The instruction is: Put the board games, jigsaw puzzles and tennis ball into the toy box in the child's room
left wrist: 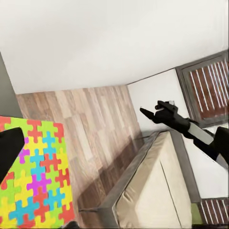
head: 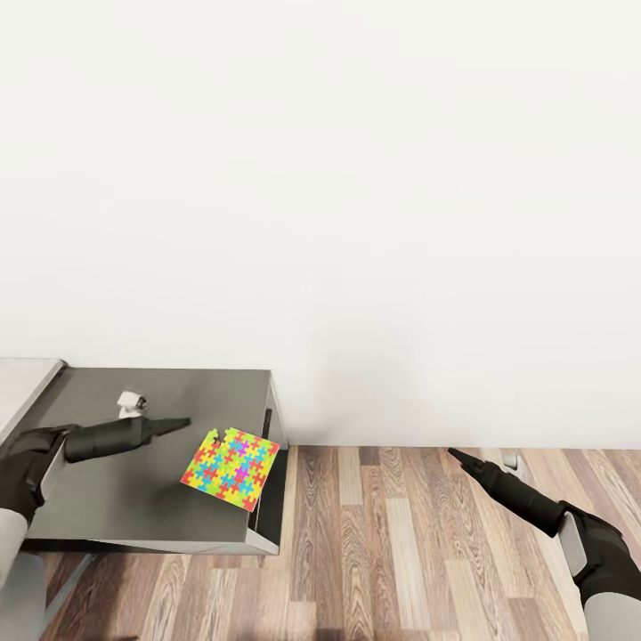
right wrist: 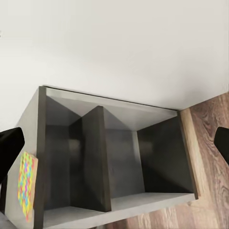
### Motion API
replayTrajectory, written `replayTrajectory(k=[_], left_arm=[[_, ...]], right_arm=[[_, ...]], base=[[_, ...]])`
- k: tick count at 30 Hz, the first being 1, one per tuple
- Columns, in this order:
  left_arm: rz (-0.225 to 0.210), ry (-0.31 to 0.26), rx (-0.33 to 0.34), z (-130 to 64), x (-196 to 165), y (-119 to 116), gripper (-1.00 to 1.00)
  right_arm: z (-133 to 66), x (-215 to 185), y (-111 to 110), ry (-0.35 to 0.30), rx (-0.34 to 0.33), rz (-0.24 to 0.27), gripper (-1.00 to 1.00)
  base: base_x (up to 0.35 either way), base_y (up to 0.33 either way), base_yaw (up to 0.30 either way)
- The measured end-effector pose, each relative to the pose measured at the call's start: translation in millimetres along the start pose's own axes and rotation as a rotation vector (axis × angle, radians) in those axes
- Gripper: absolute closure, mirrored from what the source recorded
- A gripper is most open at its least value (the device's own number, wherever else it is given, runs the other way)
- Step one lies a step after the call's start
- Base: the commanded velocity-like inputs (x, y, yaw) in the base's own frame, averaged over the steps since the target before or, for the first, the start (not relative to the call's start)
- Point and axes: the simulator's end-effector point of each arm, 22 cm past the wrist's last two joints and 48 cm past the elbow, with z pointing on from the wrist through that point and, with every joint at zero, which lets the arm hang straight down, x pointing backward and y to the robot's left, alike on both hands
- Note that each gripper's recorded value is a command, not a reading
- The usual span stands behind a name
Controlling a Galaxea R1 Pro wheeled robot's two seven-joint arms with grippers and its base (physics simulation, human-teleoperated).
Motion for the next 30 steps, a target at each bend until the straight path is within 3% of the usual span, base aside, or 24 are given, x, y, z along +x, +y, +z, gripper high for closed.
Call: replayTrajectory(k=[4, 8, 13, 30], left_arm=[[-0.04, -0.013, -0.005, -10.6, 19.2, 6.6, -1.0], [-0.044, -0.064, -0.009, -21.6, 11.1, 6.1, -1.0], [-0.039, -0.086, -0.007, -25.8, 5.9, 2.8, -1.0], [0.015, -0.101, 0.002, -29.8, -9.6, -15.9, -1.0]], right_arm=[[-0.2, -1.4, 3.8, -0.002, -0.013, -0.002, -1.0], [-1.1, -3.4, 17.1, -0.005, -0.064, -0.007, -1.0], [-2.5, -5.6, 29.0, -0.009, -0.106, -0.013, -1.0], [-6.3, -13.3, 47.7, -0.024, -0.151, -0.029, -1.0]], base=[[0.0, 0.0, 0.0], [0.0, 0.0, 0.0], [0.0, 0.0, 0.0], [0.0, 0.0, 0.0]])
